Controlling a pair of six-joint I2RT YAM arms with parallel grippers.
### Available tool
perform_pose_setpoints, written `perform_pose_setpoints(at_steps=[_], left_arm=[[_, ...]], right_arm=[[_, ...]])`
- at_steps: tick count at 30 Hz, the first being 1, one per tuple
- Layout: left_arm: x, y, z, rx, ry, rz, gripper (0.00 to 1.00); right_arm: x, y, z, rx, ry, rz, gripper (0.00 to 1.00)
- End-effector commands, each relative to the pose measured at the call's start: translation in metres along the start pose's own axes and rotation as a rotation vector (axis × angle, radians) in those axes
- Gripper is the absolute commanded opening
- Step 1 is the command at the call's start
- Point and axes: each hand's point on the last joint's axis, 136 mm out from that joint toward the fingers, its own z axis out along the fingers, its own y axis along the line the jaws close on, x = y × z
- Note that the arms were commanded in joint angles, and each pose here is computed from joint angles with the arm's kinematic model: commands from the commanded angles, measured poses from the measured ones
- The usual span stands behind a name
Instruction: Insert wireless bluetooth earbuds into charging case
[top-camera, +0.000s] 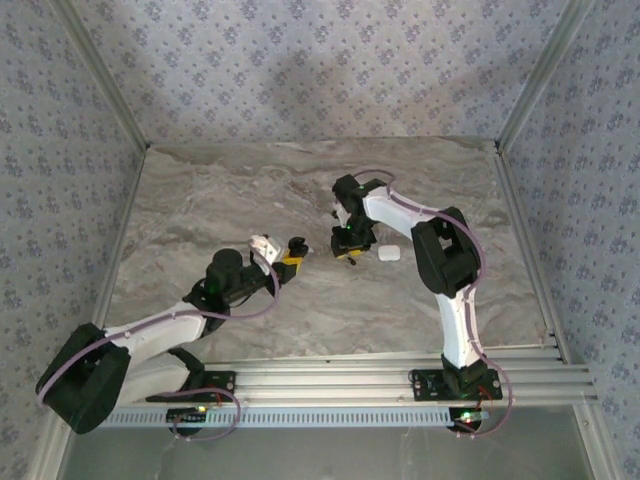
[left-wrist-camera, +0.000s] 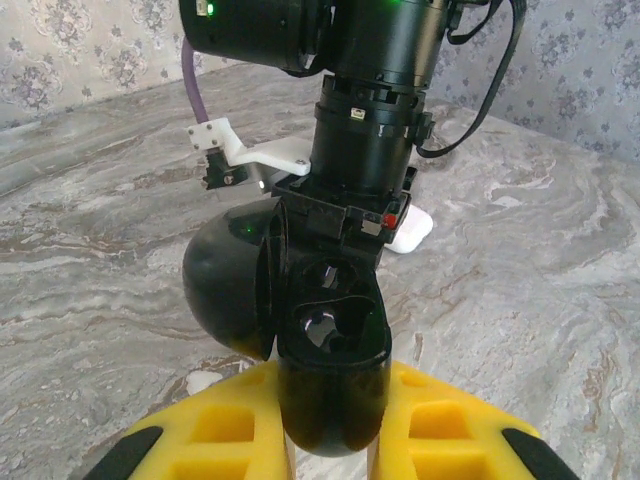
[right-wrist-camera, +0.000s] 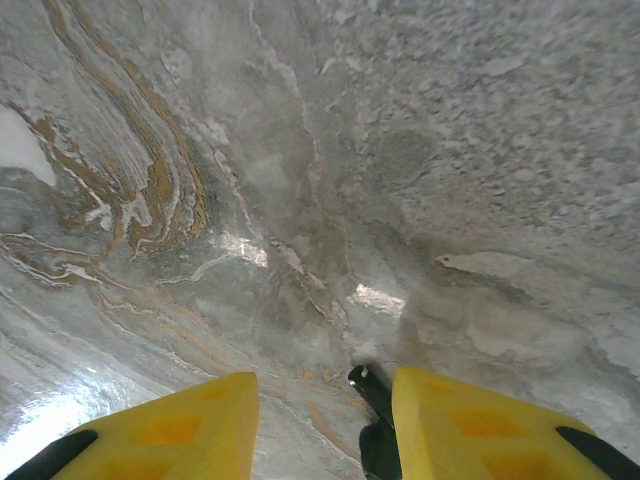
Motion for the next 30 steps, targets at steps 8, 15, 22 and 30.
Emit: perform_pose_setpoints(at_steps=[8, 15, 22, 30], left_arm=[[0.004, 0.004, -0.003, -0.018, 0.018, 0.027, 0.14], [0.005, 0.004, -0.004, -0.017, 0.025, 0.031, 0.14], [0.007, 0.004, -0.003, -0.017, 0.035, 0.033, 0.14], [0.006, 0.003, -0.003, -0.014, 0.032, 0.034, 0.14]], right_arm=[[0.011, 0.007, 0.010, 0.002, 0.073, -0.012, 0.38], [0.023, 0.015, 0.006, -0.011, 0.096, -0.058, 0.36], [0.035, 0.020, -0.019, 0.007, 0.102, -0.070, 0.35], [0.040, 0.000, -0.049, 0.001, 0.004, 0.181, 0.39]])
